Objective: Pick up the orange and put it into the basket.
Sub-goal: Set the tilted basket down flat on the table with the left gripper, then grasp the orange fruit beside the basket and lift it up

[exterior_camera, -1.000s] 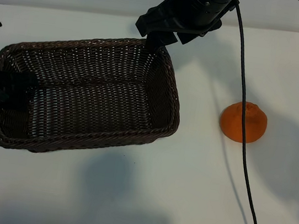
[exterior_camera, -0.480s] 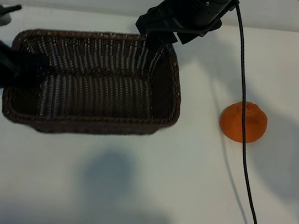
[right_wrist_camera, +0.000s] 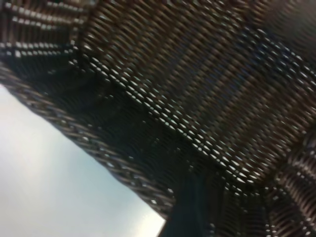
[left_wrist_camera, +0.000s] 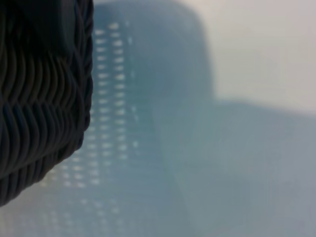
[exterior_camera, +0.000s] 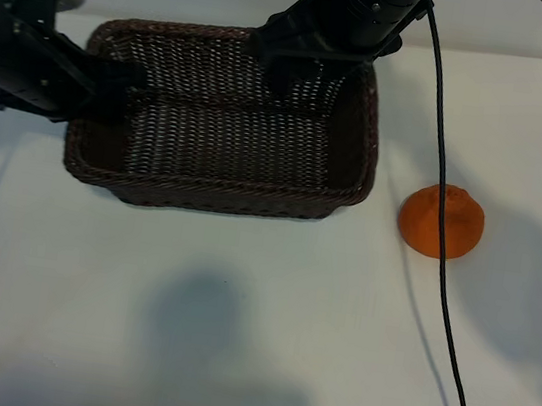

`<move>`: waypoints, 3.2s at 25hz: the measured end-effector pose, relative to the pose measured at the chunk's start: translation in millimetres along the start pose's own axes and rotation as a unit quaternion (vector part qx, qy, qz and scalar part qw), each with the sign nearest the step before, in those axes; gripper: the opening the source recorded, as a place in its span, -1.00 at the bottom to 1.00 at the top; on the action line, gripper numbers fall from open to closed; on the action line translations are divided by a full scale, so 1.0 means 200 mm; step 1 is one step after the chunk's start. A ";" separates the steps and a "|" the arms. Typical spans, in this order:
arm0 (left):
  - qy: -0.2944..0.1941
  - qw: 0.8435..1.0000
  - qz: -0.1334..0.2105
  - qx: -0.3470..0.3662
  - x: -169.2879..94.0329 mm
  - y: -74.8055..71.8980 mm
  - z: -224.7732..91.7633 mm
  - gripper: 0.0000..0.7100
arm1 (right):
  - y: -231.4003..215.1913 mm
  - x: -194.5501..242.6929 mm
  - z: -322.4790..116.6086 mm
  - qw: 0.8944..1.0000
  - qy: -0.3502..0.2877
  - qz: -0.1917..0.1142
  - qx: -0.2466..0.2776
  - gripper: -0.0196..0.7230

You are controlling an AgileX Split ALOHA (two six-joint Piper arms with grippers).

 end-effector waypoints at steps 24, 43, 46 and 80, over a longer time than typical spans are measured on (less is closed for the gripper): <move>0.038 0.999 0.002 -0.002 0.18 0.01 -0.09 -0.09 | 0.00 0.00 0.00 1.000 0.000 0.000 -0.002 0.66; 0.047 0.999 -0.017 0.018 0.00 -0.06 -0.09 0.77 | 0.00 0.00 0.00 1.000 0.000 0.000 -0.007 0.66; 0.036 0.999 -0.021 0.027 -0.06 -0.08 -0.07 0.74 | 0.00 0.00 0.00 1.000 0.000 0.001 -0.007 0.66; -0.076 0.995 -0.024 0.065 -0.52 -0.20 0.14 0.68 | -0.67 -0.11 -0.47 0.977 0.103 -0.160 0.093 0.59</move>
Point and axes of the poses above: a point on each arm's last joint axis where the gripper is mounted, x pointing out along that axis toward the gripper, y along the wrist's bending axis when the last joint is at zero, z = x × y, the point moved 8 cm from there along x, pointing out along that axis toward the gripper, and after that the axes turned 5 degrees about -x, right-handed, at the moved point
